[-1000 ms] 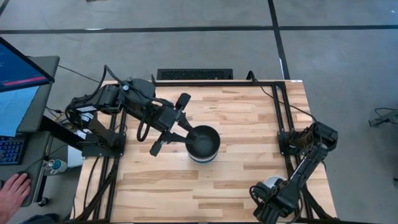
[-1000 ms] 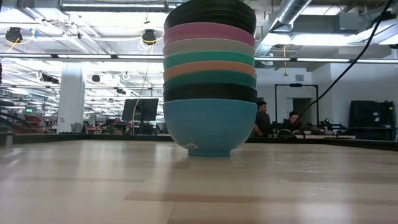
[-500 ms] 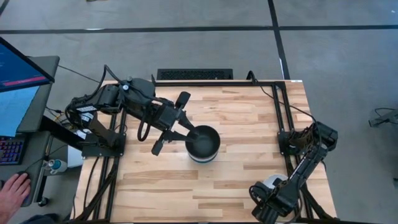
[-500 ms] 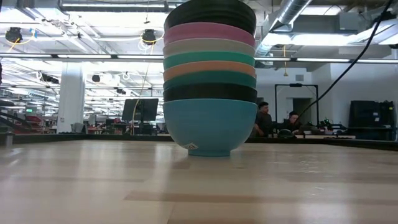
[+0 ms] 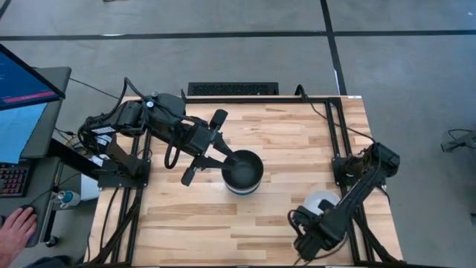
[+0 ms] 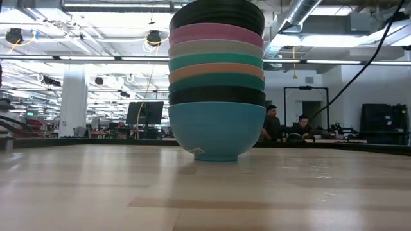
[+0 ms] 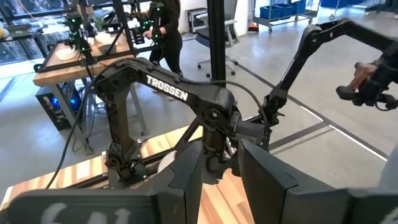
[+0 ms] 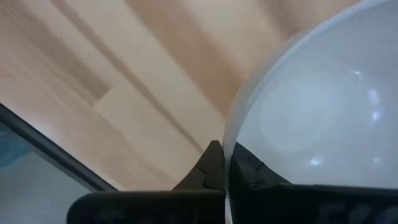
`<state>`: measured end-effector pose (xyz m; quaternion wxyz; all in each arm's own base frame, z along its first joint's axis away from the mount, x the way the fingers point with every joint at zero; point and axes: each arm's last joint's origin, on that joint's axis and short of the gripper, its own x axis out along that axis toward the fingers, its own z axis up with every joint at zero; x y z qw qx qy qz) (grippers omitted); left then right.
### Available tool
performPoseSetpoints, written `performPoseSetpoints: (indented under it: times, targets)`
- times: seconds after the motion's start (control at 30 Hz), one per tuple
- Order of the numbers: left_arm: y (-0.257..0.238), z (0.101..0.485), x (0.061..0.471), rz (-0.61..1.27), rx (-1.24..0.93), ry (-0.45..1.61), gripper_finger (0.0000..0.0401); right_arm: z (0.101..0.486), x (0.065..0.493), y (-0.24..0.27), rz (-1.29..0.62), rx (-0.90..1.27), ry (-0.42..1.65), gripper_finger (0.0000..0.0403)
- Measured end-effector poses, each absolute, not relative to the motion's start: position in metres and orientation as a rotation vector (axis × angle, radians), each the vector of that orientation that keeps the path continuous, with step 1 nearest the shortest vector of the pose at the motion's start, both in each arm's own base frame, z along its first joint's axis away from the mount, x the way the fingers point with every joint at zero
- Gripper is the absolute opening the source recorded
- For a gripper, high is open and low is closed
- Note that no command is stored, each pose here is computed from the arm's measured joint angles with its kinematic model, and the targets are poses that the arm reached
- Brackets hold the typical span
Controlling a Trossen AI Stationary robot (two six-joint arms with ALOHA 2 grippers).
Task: Nest bowls inside each other
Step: Stack the white bowl on top of the black bowl
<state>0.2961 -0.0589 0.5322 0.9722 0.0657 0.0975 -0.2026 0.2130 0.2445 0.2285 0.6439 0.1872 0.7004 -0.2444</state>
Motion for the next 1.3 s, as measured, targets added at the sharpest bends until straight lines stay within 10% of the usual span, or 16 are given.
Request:
performPoseSetpoints:
  times: [0.43, 0.93, 1.3]
  targets:
    - [-0.045, 0.567, 0.25, -0.247, 0.175, 0.12, 0.0096, 0.345, 0.265, 0.195, -0.444, 0.361, 1.324, 0.001]
    - [-0.008, 0.558, 0.192, -0.028, 0.098, 0.378, 0.0096, 0.412, 0.315, 0.083, -0.47, 0.24, 1.043, 0.001]
    - [0.023, 0.559, 0.166, 0.096, 0.022, 0.401, 0.0096, 0.431, 0.346, 0.092, -0.287, 0.122, 0.9, 0.001]
